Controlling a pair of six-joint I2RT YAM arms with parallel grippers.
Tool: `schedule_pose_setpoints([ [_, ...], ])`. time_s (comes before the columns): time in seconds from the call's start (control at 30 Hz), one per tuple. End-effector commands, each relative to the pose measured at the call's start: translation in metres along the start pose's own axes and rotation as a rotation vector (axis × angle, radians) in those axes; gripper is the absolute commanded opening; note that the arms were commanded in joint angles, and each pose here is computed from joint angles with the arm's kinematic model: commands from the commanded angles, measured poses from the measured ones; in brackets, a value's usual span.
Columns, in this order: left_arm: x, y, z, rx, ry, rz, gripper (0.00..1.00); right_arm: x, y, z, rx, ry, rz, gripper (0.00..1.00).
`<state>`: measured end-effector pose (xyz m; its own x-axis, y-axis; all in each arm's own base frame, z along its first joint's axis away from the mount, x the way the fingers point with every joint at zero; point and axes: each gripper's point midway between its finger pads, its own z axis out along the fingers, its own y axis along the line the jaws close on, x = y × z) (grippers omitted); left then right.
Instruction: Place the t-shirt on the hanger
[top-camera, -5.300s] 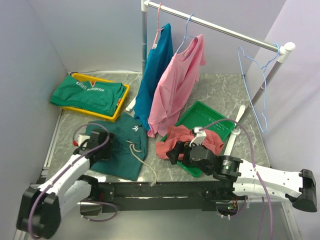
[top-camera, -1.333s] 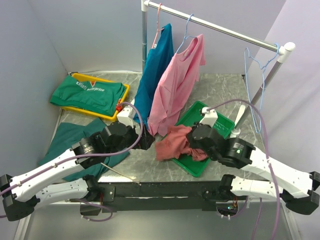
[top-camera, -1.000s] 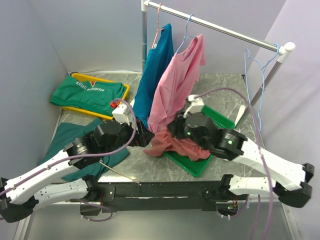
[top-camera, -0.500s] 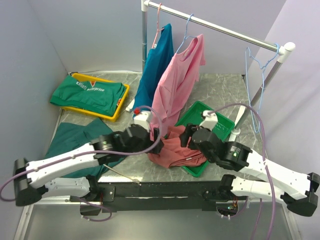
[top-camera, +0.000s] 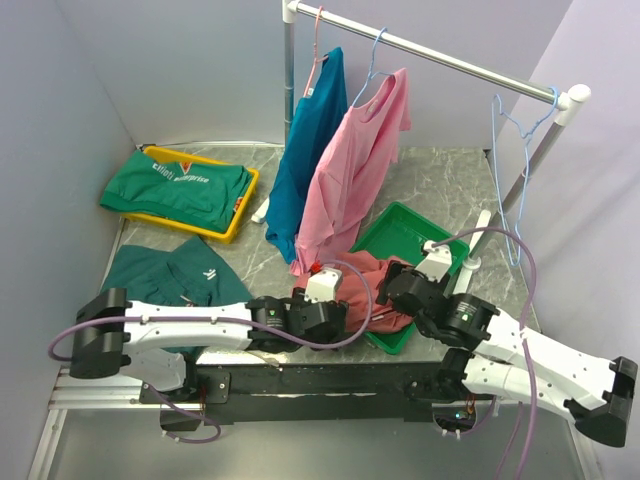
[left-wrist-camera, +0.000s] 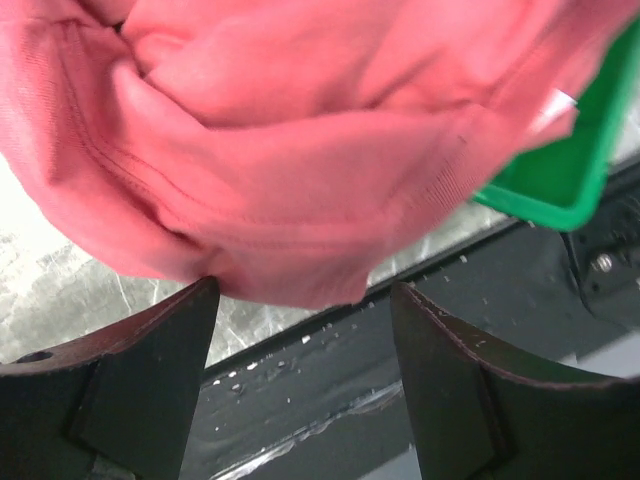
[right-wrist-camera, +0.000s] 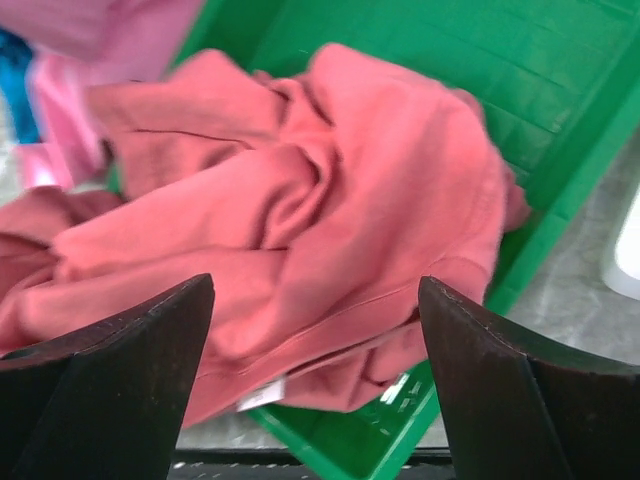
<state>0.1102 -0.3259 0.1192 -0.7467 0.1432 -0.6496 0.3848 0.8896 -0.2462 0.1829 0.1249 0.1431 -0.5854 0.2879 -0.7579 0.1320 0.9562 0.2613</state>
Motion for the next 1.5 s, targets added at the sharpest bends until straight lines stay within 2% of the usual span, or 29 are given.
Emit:
schedule_pose_setpoints([
  [0.0, -0.024, -0.009, -0.001, -0.011, -0.092, -0.095, 0.75, 0.0, -0.004, 0.01, 0.04, -0.017, 0.011, 0.89],
  [0.27, -0.005, -0.019, 0.014, 0.001, -0.037, -0.061, 0.72, -0.015, -0.026, 0.006, 0.113, -0.069, 0.006, 0.89],
  [0.37, -0.009, -0.018, 0.016, -0.007, -0.067, -0.089, 0.64, -0.007, -0.024, 0.016, 0.121, -0.034, -0.006, 0.86],
  [0.43, -0.013, -0.014, 0.015, -0.024, -0.091, -0.116, 0.47, 0.003, -0.019, 0.022, 0.108, 0.009, -0.026, 0.8],
  [0.47, -0.019, -0.011, 0.012, -0.036, -0.121, -0.13, 0.34, 0.009, -0.016, 0.029, 0.114, 0.026, -0.041, 0.7],
  [0.53, -0.022, 0.0, 0.01, -0.069, -0.136, -0.15, 0.21, 0.013, -0.013, 0.033, 0.124, 0.051, -0.065, 0.63],
  [0.57, -0.025, 0.004, 0.006, -0.074, -0.149, -0.167, 0.09, 0.015, -0.01, 0.036, 0.129, 0.063, -0.081, 0.59],
  [0.63, -0.028, 0.015, 0.006, -0.088, -0.162, -0.18, 0.01, 0.019, -0.005, 0.038, 0.112, 0.089, -0.097, 0.59],
  [0.8, -0.039, 0.033, 0.004, -0.08, -0.191, -0.234, 0.01, 0.036, 0.005, 0.045, 0.08, 0.164, -0.16, 0.59],
  [0.83, -0.036, 0.036, 0.006, -0.078, -0.18, -0.236, 0.01, 0.047, 0.006, 0.047, 0.076, 0.216, -0.197, 0.59],
  [0.97, -0.039, 0.036, 0.009, -0.051, -0.184, -0.268, 0.01, 0.068, 0.021, 0.05, 0.019, 0.304, -0.254, 0.5],
  [1.03, -0.038, 0.039, 0.01, -0.053, -0.184, -0.278, 0.01, 0.071, 0.028, 0.048, -0.021, 0.315, -0.255, 0.5],
  [1.13, -0.041, 0.044, 0.007, -0.049, -0.193, -0.298, 0.01, 0.073, 0.044, 0.045, -0.107, 0.329, -0.238, 0.5],
  [1.47, -0.072, 0.091, -0.005, -0.077, -0.257, -0.376, 0.01, 0.132, 0.147, 0.016, -0.505, 0.566, -0.284, 0.51],
])
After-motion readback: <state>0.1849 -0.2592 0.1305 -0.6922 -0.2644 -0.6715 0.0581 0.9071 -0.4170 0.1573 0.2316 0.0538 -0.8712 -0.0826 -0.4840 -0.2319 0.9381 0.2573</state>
